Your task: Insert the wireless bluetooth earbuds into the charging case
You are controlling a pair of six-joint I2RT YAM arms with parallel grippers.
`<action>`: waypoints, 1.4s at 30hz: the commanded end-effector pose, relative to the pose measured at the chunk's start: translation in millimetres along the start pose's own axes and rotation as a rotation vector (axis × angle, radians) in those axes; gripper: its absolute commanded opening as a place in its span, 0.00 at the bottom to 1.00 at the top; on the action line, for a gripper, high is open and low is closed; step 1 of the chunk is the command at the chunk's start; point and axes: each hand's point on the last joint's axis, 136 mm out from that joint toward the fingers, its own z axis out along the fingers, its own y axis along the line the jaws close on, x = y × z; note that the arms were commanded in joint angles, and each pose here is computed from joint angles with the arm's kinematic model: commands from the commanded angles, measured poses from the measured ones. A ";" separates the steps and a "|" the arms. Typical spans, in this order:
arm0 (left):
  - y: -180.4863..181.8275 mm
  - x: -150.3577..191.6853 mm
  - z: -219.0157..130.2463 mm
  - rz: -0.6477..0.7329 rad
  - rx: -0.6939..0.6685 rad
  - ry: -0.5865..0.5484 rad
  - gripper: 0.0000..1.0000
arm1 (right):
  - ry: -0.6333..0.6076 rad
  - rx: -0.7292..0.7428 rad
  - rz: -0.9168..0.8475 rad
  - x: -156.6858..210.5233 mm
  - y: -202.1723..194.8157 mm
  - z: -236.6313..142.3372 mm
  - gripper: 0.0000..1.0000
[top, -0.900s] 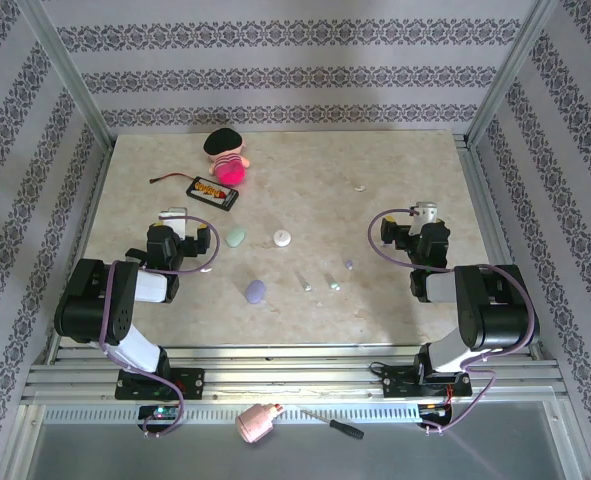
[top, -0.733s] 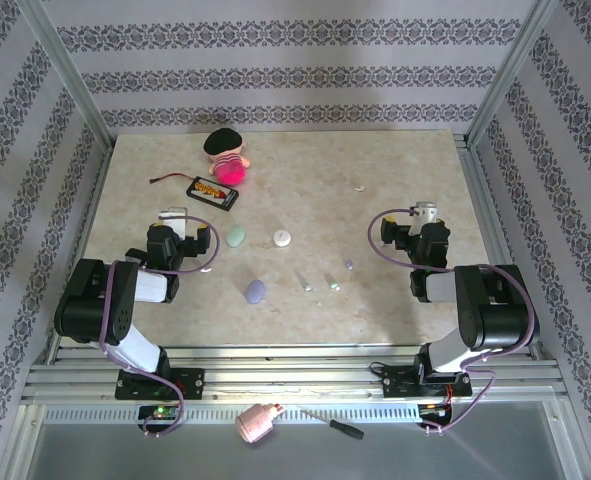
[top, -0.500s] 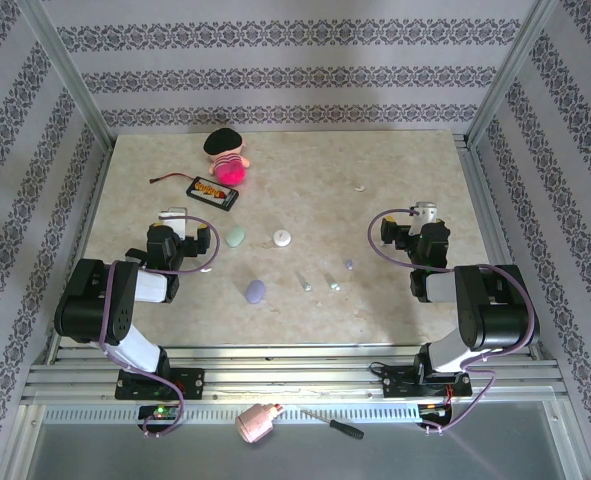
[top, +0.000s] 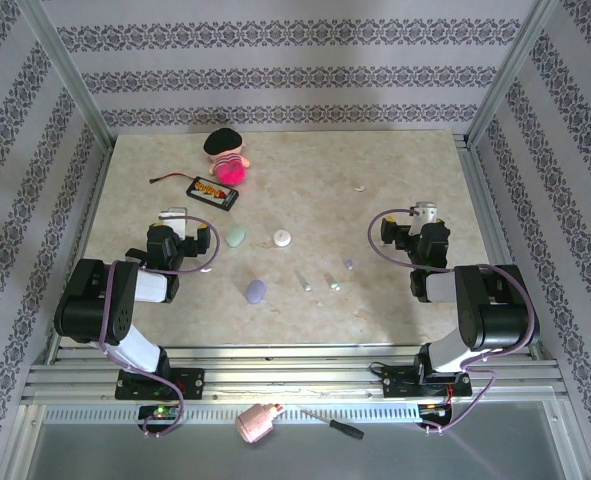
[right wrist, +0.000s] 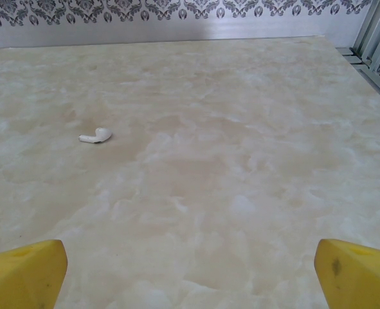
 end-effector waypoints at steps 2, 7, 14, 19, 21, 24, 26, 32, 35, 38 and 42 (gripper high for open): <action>3.3 -13.5 1.1 -0.021 -0.004 -0.044 0.99 | -0.067 0.009 0.003 -21.3 1.3 -5.0 0.98; 2.9 -14.2 1.4 -0.022 -0.003 -0.045 0.99 | -0.069 -0.007 -0.005 -37.2 6.4 -18.0 0.98; 3.4 -13.8 1.2 -0.021 -0.004 -0.045 0.99 | -0.015 -0.045 0.081 -53.2 18.1 -43.6 0.99; 3.3 -13.9 1.4 -0.021 -0.005 -0.044 0.99 | 0.071 -0.120 0.100 -66.0 45.1 -57.7 0.98; 3.3 -15.3 0.4 -0.021 -0.007 -0.047 0.99 | 0.105 -0.137 0.114 -69.2 54.6 -62.1 0.98; 8.8 -29.0 -9.7 -0.021 -0.052 -0.067 0.99 | 0.169 -0.166 0.152 -71.4 72.4 -68.1 0.98; 12.2 -38.3 -19.4 -0.019 -0.080 -0.071 0.99 | 0.198 -0.188 0.159 -71.4 87.1 -71.6 0.98; 0.4 -69.4 -44.7 -0.006 -0.085 -0.046 0.99 | 0.264 -0.227 0.120 -62.1 144.0 -80.1 0.98; -3.0 -82.3 -55.3 -0.098 -0.077 0.008 0.99 | 0.292 -0.256 0.133 -52.8 179.3 -79.6 0.98; -11.3 -84.2 -67.5 -0.189 -0.031 0.103 0.99 | 0.336 -0.272 0.118 -39.5 215.4 -77.6 0.98; -20.2 -82.7 -86.8 -0.237 0.020 0.195 0.99 | 0.408 -0.283 0.118 -19.9 255.0 -71.6 0.98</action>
